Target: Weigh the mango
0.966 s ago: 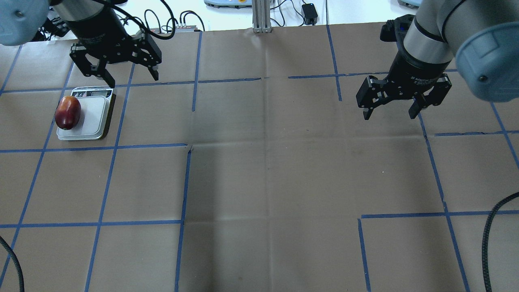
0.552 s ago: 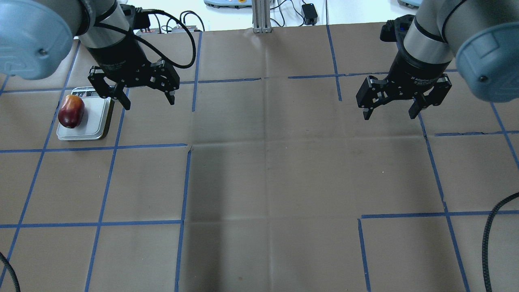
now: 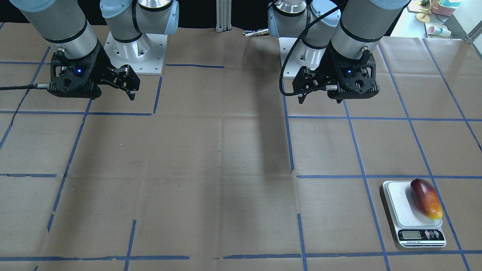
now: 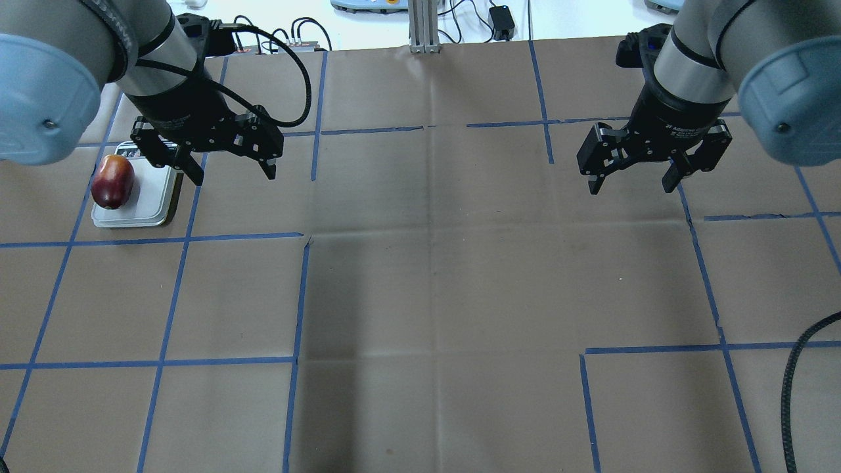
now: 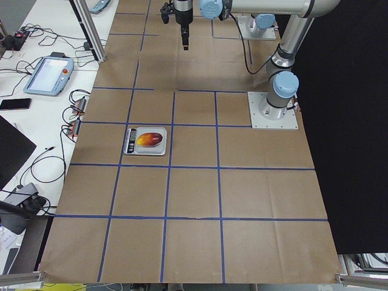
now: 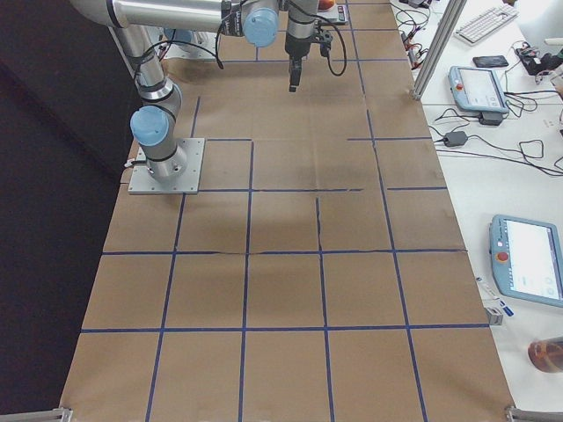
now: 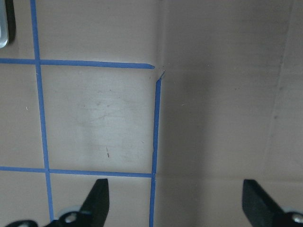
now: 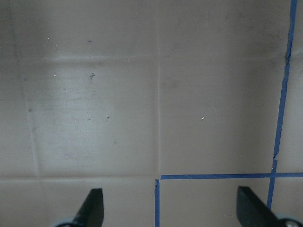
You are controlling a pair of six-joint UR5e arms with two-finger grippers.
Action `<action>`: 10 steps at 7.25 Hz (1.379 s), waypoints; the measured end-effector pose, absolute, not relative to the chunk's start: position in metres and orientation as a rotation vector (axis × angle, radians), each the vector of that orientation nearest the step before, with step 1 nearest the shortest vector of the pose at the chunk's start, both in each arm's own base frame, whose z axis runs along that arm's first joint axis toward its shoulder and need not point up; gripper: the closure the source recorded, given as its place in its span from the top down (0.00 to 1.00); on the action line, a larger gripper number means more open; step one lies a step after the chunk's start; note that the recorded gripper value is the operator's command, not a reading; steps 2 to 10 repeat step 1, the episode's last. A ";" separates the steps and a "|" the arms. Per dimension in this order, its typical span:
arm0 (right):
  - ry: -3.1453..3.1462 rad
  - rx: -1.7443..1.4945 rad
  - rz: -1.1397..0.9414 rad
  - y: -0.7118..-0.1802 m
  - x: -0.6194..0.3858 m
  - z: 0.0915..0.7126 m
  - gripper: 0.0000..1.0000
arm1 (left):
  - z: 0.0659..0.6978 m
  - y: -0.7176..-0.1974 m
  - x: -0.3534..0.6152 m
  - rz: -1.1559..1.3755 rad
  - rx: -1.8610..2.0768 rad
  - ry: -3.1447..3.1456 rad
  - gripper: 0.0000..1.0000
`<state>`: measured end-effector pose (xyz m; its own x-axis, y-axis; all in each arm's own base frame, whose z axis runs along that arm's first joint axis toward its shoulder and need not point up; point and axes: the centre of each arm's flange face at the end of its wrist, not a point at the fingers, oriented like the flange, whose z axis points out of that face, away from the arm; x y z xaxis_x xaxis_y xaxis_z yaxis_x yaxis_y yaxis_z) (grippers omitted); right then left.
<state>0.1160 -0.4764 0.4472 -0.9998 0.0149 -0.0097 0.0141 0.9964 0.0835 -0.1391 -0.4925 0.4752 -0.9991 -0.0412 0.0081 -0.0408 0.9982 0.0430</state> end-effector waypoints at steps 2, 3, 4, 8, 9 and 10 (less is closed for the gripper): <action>3.128 0.023 0.131 -0.476 0.116 0.447 1.00 | 0.476 -0.493 -0.139 -0.064 0.064 -3.131 1.00; 3.128 0.023 0.131 -0.476 0.116 0.447 1.00 | 0.476 -0.493 -0.139 -0.064 0.064 -3.131 1.00; 3.128 0.023 0.131 -0.476 0.116 0.447 1.00 | 0.476 -0.493 -0.139 -0.064 0.064 -3.131 1.00; 3.128 0.023 0.131 -0.476 0.116 0.447 1.00 | 0.476 -0.493 -0.139 -0.064 0.064 -3.131 1.00; 3.128 0.023 0.131 -0.476 0.116 0.447 1.00 | 0.476 -0.493 -0.139 -0.064 0.064 -3.131 1.00; 3.128 0.023 0.131 -0.476 0.116 0.447 1.00 | 0.476 -0.493 -0.139 -0.064 0.064 -3.131 1.00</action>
